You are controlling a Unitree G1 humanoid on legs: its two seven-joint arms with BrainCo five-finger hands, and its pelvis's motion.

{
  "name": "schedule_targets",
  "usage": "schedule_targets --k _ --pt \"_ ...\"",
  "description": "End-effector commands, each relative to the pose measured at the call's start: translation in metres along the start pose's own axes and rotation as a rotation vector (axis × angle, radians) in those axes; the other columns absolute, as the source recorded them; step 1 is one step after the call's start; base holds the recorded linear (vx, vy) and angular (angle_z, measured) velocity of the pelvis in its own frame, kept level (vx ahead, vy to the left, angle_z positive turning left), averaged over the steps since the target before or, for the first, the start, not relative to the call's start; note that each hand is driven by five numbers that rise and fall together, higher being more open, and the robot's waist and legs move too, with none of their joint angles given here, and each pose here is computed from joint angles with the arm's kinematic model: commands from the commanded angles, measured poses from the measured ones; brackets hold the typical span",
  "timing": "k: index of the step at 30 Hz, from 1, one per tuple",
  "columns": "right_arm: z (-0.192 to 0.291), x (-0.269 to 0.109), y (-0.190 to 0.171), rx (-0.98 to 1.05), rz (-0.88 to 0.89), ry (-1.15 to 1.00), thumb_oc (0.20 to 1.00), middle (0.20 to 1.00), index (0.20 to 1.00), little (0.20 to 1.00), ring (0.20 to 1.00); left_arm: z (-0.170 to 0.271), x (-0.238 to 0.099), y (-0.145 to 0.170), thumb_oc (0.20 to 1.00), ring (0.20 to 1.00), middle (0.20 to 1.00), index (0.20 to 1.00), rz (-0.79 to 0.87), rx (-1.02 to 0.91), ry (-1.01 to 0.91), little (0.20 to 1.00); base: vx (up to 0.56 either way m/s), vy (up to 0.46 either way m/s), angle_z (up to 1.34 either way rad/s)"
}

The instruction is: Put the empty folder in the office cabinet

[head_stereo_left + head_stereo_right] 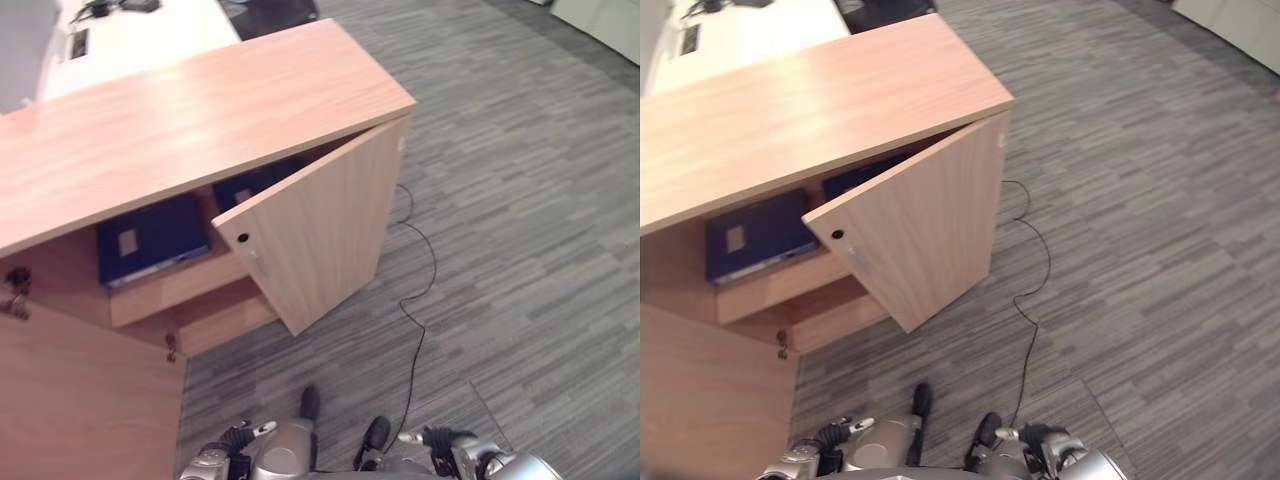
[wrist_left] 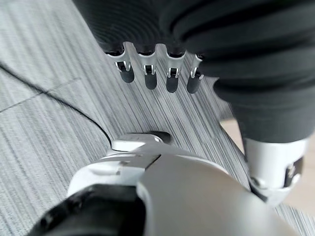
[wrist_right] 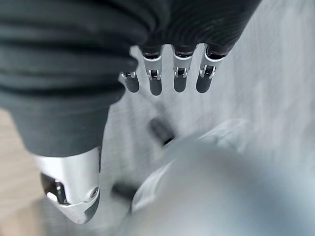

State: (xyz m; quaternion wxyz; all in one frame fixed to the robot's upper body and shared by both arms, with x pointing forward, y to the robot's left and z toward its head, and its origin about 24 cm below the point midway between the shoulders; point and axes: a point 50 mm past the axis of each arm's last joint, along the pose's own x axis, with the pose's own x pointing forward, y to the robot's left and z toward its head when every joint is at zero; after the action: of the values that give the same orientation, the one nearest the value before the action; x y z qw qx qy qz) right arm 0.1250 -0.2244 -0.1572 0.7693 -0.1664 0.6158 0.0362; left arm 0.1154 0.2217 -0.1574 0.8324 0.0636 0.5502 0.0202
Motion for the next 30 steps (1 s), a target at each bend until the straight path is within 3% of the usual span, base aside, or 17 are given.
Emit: schedule_targets --k 1,8,18,30 --pt "0.003 0.0 -0.005 -0.253 -0.042 0.014 1.0 1.0 1.0 1.0 1.0 -0.001 0.001 -0.03 1.0 1.0 1.0 1.0 -0.067 0.029 -0.005 1.0 -0.07 0.061 1.01" --pt "-0.042 -0.004 -0.026 -0.233 -0.096 0.154 1.0 1.0 1.0 1.0 1.0 0.01 0.001 -0.036 1.0 1.0 1.0 1.0 -0.114 0.078 -0.048 1.0 -0.04 0.16 1.41" --pt "-0.037 -0.006 -0.049 -0.004 -0.222 0.087 1.0 1.0 1.0 1.0 1.0 -0.006 -0.003 -0.032 1.0 1.0 1.0 1.0 -0.114 0.139 -0.038 1.0 -0.06 0.31 0.68" --pt "-0.042 -0.004 -0.034 0.103 -0.211 0.078 1.0 1.0 1.0 1.0 1.0 -0.03 -0.004 -0.01 1.0 1.0 1.0 1.0 -0.001 0.192 0.051 1.0 0.03 0.022 1.21"
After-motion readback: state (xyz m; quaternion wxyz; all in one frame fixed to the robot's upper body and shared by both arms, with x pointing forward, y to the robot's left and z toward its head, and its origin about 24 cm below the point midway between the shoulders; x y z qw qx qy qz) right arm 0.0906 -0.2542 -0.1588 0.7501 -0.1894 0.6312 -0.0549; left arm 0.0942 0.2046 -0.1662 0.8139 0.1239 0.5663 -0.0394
